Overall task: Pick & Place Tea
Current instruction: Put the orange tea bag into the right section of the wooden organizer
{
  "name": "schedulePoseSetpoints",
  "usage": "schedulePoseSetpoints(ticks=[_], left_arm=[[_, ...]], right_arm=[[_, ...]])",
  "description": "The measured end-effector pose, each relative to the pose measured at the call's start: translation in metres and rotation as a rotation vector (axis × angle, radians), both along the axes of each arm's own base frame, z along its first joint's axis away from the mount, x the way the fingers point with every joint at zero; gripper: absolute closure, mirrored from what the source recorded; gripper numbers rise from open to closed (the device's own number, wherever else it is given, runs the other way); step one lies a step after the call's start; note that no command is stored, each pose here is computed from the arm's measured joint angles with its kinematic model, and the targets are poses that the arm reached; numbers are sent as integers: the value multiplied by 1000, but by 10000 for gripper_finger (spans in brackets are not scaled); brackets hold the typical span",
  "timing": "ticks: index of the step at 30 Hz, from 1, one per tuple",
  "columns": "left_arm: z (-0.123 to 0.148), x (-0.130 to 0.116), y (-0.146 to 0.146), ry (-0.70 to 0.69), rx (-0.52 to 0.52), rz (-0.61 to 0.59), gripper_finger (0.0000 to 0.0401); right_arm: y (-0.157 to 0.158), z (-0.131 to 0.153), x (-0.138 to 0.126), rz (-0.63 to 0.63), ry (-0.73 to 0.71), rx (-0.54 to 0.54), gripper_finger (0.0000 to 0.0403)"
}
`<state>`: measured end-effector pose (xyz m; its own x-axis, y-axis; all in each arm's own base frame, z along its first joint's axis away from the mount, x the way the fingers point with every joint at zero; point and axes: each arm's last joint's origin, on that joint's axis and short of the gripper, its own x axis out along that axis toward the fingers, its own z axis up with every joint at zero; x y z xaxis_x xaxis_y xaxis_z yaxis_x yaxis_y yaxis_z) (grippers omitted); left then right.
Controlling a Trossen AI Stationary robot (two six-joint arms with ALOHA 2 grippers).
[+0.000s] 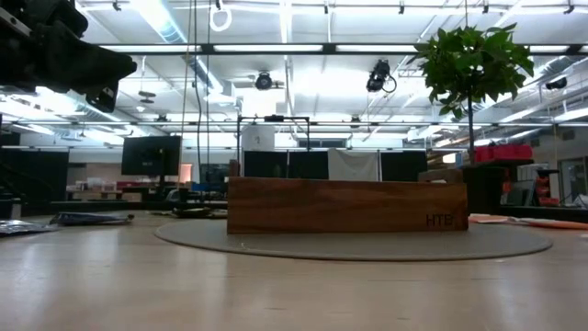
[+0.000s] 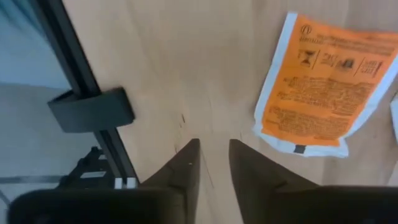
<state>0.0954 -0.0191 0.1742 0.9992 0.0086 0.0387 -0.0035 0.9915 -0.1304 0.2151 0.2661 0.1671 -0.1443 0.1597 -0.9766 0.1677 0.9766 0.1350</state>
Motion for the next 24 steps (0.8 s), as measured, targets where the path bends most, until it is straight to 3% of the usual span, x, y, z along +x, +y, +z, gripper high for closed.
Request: schedulePoseSetpoints(ticks=[8,18,24], left_arm=[[0,0,0,0,0,0,350],[0,0,0,0,0,0,350],[0,0,0,0,0,0,350]], right_arm=[[-3,-8,-3,-25,78,-56,242],[-3,-9,-3,7,-12,-124,239],[-1,-22,-2,37,7,-152,239]])
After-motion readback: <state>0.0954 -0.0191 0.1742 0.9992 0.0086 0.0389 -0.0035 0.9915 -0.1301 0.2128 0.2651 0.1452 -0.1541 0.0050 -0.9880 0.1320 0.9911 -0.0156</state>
